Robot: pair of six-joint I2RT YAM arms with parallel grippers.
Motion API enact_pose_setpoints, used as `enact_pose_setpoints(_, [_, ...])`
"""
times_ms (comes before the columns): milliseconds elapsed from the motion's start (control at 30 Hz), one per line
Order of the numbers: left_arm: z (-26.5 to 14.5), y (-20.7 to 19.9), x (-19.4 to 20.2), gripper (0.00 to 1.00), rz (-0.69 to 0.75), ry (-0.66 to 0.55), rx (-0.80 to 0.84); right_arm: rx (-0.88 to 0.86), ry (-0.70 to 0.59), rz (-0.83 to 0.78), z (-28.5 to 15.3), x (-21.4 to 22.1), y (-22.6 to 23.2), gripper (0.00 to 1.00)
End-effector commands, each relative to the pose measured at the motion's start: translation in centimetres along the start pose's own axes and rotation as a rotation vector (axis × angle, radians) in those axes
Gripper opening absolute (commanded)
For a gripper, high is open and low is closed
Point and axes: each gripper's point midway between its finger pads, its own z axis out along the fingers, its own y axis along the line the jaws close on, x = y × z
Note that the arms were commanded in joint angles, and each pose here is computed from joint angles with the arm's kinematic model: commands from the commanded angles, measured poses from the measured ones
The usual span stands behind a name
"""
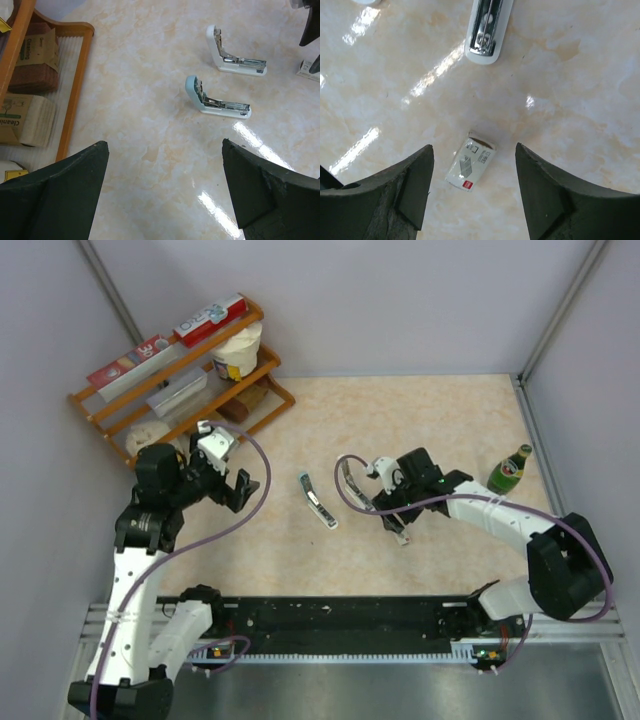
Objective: Load the staples into the stapler
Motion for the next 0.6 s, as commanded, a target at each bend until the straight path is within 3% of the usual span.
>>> enact_pose_setpoints(0, [-1.0, 0.2, -2.8, 0.99, 0.053, -0.066, -0.019, -0.054, 0.074, 0.029, -0.5, 2.2, 1.3, 0.65])
enact_pose_setpoints(233, [-0.9, 0.8, -2.9, 0.99, 0.048, -0.054, -0.040, -0.054, 0.160, 0.057, 0.9, 4.1, 1.3, 0.65])
enact_pose_setpoints(567, [-0.7, 1.0, -2.9, 0.99, 0.042, -0.057, -0.044, -0.023, 0.214, 0.040, 1.9, 5.0, 1.2, 0.56])
